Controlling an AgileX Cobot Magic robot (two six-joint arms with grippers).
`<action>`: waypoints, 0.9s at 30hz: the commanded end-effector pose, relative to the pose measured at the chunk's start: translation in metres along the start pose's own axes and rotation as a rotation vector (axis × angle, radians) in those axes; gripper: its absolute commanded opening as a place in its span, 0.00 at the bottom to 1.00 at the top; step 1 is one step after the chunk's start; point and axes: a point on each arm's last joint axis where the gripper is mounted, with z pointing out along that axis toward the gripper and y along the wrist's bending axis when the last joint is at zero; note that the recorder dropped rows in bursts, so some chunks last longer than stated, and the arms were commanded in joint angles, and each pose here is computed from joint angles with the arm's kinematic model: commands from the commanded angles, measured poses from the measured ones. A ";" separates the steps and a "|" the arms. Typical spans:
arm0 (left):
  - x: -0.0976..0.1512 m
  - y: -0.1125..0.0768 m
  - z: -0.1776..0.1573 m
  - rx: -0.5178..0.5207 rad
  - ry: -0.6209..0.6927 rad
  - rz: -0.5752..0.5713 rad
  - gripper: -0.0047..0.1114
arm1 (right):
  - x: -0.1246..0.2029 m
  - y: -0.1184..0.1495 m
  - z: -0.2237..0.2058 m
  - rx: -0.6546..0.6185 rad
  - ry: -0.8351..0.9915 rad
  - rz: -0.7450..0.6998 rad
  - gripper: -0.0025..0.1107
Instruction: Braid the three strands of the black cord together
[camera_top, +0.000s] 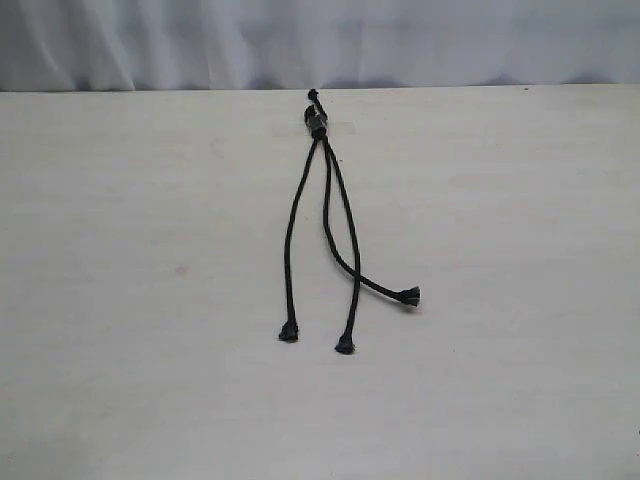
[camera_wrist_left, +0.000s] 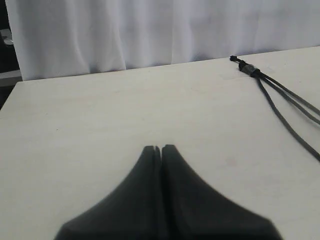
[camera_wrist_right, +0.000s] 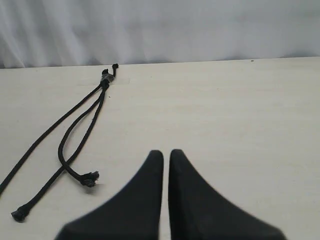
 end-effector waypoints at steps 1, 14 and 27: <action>-0.001 0.000 0.000 -0.003 -0.011 0.004 0.04 | -0.001 0.000 0.000 0.003 -0.017 0.006 0.06; -0.001 0.000 0.000 -0.003 -0.011 0.004 0.04 | -0.001 0.000 0.000 0.003 -0.017 0.006 0.06; -0.001 0.000 0.000 -0.003 -0.011 0.004 0.04 | -0.007 0.001 -0.001 -0.005 -0.085 0.006 0.06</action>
